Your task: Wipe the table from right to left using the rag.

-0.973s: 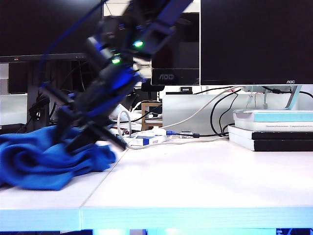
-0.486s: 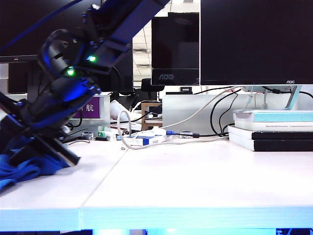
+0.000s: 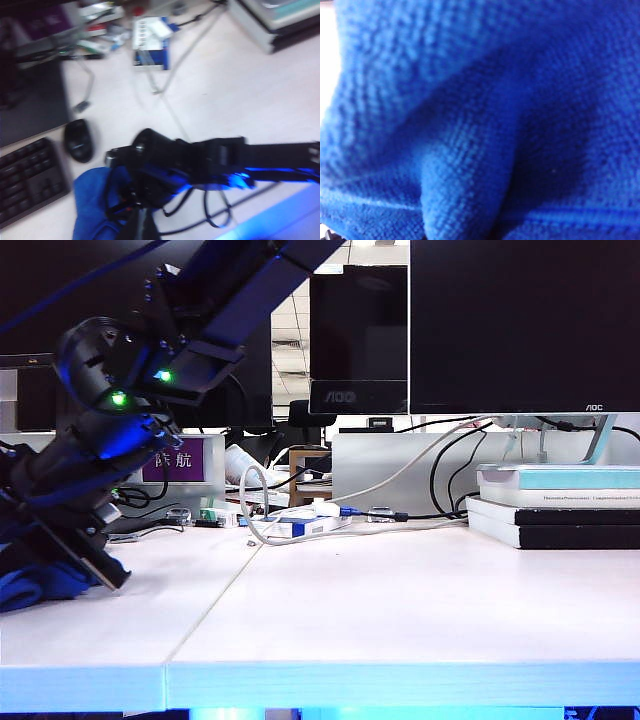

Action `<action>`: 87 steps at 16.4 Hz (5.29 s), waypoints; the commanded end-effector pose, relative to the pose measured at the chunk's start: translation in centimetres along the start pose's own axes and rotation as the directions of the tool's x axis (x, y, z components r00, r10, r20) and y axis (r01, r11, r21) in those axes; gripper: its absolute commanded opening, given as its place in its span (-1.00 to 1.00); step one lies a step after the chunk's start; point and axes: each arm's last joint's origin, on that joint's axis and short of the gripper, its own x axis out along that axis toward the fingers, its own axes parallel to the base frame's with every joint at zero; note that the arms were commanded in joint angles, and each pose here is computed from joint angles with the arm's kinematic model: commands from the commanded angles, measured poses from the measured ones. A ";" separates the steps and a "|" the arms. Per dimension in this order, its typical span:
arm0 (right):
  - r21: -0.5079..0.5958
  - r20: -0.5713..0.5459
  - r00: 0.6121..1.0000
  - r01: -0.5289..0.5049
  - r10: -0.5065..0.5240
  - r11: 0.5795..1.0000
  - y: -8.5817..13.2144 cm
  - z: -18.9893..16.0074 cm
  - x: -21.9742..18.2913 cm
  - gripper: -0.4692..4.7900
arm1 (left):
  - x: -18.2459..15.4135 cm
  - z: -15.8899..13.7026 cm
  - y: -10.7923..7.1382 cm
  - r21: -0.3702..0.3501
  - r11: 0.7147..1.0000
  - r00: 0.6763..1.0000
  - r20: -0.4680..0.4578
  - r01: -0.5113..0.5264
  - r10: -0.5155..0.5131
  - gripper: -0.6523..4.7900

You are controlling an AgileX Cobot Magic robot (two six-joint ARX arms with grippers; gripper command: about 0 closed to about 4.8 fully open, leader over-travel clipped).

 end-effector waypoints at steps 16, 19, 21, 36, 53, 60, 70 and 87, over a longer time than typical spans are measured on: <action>0.045 -0.013 0.991 -0.132 0.133 0.990 2.8 -2.2 3.9 -0.84 | -1.1 -0.4 0.1 -0.008 1.000 1.000 0.019 -0.020 0.020 -0.78; 0.040 0.022 0.992 -0.124 0.123 0.992 2.9 -2.2 4.0 -0.84 | -1.3 -0.5 0.1 -0.008 1.000 0.999 0.026 -0.020 0.021 -0.78; 0.036 0.026 0.993 -0.115 0.114 0.993 2.8 -2.1 3.9 -0.84 | -1.4 -0.6 0.1 -0.008 1.000 0.999 0.027 -0.020 0.020 -0.78; -0.149 -0.004 0.987 0.159 -0.161 0.976 2.7 -2.2 1.9 -0.84 | -1.4 -0.6 0.1 -0.008 1.000 1.000 0.023 -0.020 0.020 -0.78; -0.217 -0.021 0.965 0.251 -0.261 0.943 2.6 -1.1 -1.1 0.14 | -1.4 -0.6 0.1 -0.008 1.000 1.000 0.022 -0.020 0.020 -0.78; -0.309 -0.058 0.979 0.171 -0.198 0.935 4.0 -0.7 -3.2 0.74 | -1.3 -0.7 0.4 -0.008 0.990 0.990 0.003 -0.140 0.140 -0.78; -0.406 -0.025 0.988 0.129 -0.152 0.905 6.5 0.4 -8.1 0.82 | -1.4 -1.0 0.6 -0.001 0.979 0.978 -0.029 -0.205 0.205 -0.78; -0.510 -0.052 0.997 0.023 -0.058 0.860 9.3 0.3 -13.3 1.00 | -1.1 -1.0 0.7 -0.089 0.971 0.974 -0.044 -0.224 0.220 -0.78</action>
